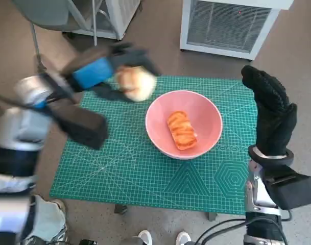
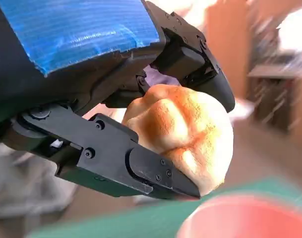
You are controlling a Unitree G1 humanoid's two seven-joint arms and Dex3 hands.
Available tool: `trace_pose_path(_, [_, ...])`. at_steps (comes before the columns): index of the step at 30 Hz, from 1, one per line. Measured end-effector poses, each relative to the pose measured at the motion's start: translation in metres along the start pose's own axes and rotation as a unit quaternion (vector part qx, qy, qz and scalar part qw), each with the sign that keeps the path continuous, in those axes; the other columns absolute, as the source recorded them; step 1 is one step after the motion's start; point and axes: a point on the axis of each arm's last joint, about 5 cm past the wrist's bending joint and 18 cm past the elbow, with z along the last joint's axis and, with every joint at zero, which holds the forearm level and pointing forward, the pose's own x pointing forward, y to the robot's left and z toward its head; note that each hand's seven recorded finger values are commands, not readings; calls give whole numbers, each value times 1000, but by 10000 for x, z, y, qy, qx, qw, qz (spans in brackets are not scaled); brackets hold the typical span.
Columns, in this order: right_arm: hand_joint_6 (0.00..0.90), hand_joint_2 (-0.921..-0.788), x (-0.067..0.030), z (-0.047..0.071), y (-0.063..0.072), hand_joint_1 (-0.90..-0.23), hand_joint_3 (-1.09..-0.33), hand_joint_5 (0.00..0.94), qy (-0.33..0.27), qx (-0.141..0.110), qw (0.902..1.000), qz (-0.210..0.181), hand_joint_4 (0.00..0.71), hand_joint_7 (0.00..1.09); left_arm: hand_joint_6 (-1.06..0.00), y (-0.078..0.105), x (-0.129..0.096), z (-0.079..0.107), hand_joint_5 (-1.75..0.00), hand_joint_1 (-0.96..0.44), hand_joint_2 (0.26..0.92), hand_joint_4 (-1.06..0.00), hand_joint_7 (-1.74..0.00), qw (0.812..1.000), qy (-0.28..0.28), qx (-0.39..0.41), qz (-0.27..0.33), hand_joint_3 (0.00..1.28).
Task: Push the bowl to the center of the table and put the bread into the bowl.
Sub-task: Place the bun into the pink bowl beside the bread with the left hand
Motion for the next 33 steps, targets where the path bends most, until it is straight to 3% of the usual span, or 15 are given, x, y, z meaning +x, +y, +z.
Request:
trace_pose_path(5, [-1, -921, -2, 1, 13, -511, -828, 2, -15, -19, 10000, 15, 308, 637, -682, -190, 268, 118, -1131, 0, 921, -599, -1230, 9992, -377, -114, -99, 86])
trace_pose_path(10, [-1, -921, -7, 8, 17, -500, -837, 2, -19, -98, 9999, 74, 309, 632, -663, -400, 469, 218, -1132, 0, 920, -629, -1222, 9969, -527, -107, -576, 80])
trace_pose_path(20, [-1, -921, -16, 46, 11, -511, -842, 2, -26, -166, 9998, 80, 310, 630, -613, -795, 614, 322, -1182, 0, 921, -660, -1197, 9859, -349, -70, -1636, 86])
trace_pose_path(22, [-1, -921, -17, 56, 10, -512, -841, 3, -32, -170, 9998, 81, 311, 630, -556, -862, 621, 339, -1235, 0, 921, -651, -1205, 9833, -304, -84, -1795, 118])
trace_pose_path(24, [-1, -921, -16, 66, 9, -512, -841, 3, -36, -173, 9998, 81, 312, 631, -477, -909, 626, 352, -1305, 171, 921, -591, -924, 9808, -249, -99, -1934, 160])
trace_pose_path(26, [-1, -921, -15, 73, 9, -514, -840, 3, -37, -175, 9998, 80, 311, 629, -402, -938, 636, 365, -648, 58, 857, -411, -532, 9781, -184, -128, -2070, 106])
trace_pose_path(28, [-1, -921, -13, 81, 9, -513, -839, 4, -52, -178, 9998, 81, 312, 630, -366, -949, 644, 371, -336, 17, 834, -332, -353, 9752, -108, -150, -2207, 76])
trace_pose_path(29, [-1, -921, -12, 83, 9, -513, -838, 4, -57, -178, 9998, 79, 313, 631, -352, -950, 646, 370, -217, 0, 823, -299, -284, 9737, -55, -171, -2270, 64])
trace_pose_path(33, [-1, -921, -11, 87, 8, -513, -835, 5, -63, -178, 9998, 67, 314, 633, -328, -950, 643, 360, -57, -55, 803, -228, -185, 9689, 139, -252, -2458, 40])
